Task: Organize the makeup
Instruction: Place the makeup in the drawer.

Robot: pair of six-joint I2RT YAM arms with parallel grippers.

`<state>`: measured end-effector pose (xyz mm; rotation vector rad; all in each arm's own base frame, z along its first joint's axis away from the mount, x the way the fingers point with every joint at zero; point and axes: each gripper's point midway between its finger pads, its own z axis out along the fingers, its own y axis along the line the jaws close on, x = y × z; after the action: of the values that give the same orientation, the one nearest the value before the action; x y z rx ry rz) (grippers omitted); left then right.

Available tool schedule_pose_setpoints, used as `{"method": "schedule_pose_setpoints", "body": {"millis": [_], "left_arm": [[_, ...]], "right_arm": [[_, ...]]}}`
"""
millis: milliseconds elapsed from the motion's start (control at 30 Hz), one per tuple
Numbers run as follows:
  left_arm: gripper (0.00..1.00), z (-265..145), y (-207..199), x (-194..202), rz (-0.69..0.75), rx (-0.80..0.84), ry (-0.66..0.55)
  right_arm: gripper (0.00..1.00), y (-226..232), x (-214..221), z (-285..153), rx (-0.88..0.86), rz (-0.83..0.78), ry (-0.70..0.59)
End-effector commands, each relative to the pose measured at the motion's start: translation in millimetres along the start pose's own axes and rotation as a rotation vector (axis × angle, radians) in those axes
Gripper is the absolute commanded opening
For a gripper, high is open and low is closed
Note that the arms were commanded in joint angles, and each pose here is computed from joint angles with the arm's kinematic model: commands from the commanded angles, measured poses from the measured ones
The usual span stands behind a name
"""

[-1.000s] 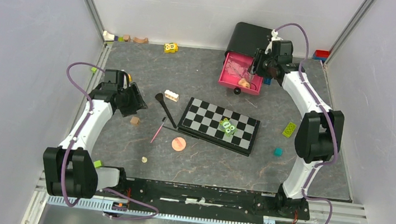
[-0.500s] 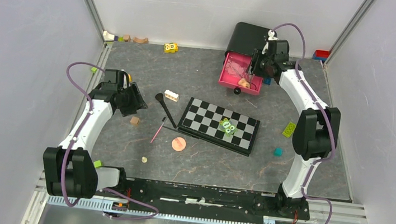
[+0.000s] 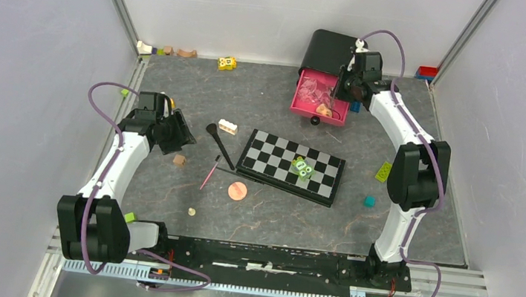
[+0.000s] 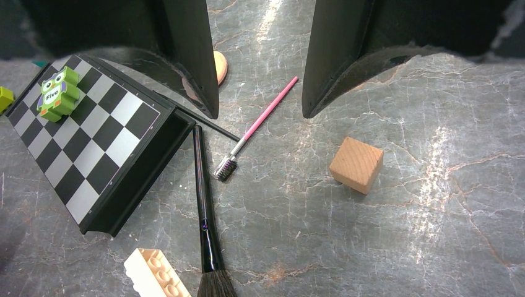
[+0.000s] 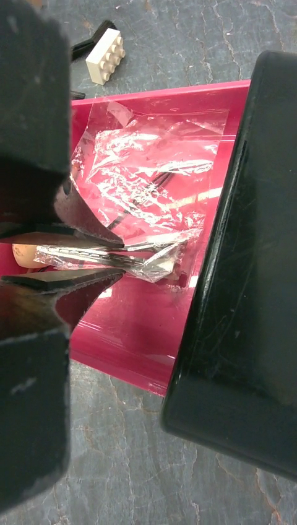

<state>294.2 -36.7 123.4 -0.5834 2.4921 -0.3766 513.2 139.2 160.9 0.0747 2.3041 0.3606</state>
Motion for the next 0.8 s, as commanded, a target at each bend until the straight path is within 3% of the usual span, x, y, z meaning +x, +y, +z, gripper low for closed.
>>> {"method": "schedule_pose_setpoints", "body": {"millis": [0, 267, 767], "left_arm": [[0.59, -6.1, -11.8, -17.6, 0.055, 0.044, -0.051], [0.59, -5.8, -11.7, -17.5, 0.054, 0.044, -0.05], [0.59, -6.3, -11.8, -17.6, 0.055, 0.044, -0.052]], "right_arm": [[0.19, 5.7, -14.8, -4.4, 0.001, 0.002, -0.044], [0.0, 8.1, -24.4, -11.3, -0.01, 0.033, -0.113], [0.0, -2.5, -47.3, -26.1, 0.05, 0.163, -0.287]]}}
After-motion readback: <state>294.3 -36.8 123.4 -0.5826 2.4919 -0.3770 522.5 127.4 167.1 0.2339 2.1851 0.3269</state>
